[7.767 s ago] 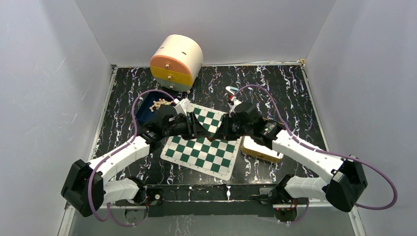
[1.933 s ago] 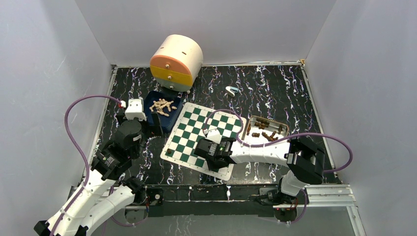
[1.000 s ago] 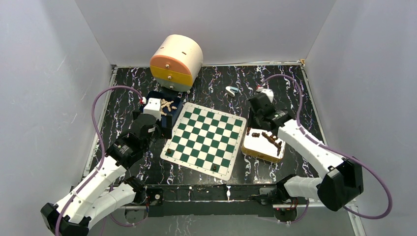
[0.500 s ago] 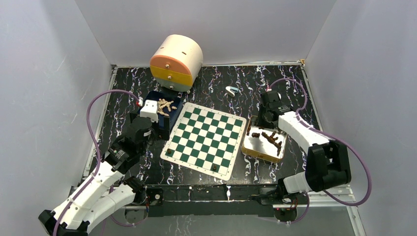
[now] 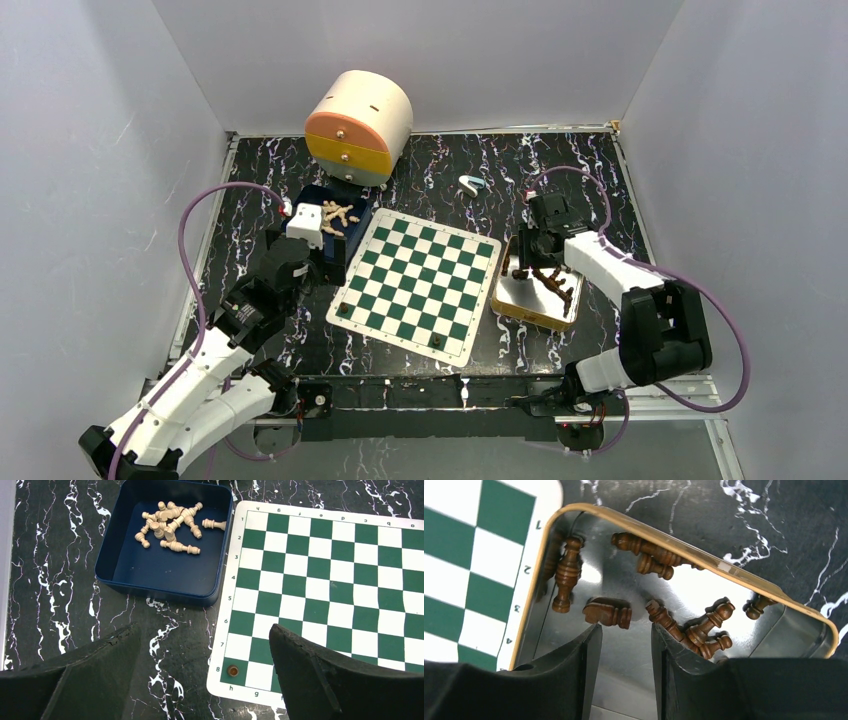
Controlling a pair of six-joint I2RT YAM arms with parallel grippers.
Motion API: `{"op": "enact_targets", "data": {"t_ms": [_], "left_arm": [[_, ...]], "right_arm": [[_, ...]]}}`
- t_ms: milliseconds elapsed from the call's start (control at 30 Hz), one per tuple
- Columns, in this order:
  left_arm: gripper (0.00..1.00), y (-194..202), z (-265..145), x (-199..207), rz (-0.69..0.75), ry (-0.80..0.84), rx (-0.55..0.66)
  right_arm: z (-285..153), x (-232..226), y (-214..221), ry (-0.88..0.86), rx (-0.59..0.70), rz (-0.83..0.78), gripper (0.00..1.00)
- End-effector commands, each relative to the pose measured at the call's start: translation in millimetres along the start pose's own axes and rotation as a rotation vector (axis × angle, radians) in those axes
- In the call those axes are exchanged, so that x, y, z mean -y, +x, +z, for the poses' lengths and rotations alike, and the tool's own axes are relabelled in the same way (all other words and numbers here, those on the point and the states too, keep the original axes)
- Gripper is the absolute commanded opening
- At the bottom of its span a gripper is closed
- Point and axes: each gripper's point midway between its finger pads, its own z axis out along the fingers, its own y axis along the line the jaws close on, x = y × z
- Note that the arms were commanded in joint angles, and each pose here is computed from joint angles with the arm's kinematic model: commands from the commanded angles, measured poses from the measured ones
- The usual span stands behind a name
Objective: Set up the chess pieces on the board
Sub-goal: Pick up the chess piece from the storage box.
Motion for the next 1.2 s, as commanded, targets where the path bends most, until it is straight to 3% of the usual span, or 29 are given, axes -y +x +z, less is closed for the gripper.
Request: {"op": "enact_targets", "data": {"t_ms": [0, 233, 833, 1167], "left_arm": [[0.95, -3.1, 0.0, 0.7, 0.0, 0.004, 0.015], [0.95, -1.7, 2.1, 2.0, 0.005, 0.005, 0.004], [0.95, -0.9, 2.2, 0.1, 0.004, -0.006, 0.004], [0.95, -0.6, 2.0, 1.4, 0.005, 0.003, 0.004]], "right_arm": [[-14.6, -13.3, -22.8, -0.12, 0.119, -0.207, 0.51], [-14.7, -28.9, -20.1, -0.24, 0.113, -0.366, 0.53], [17.0, -18.1, 0.1, -0.217, -0.03, -0.493, 0.54], [18.4, -14.5, 2.1, -0.204, -0.02, -0.514, 0.43]]}}
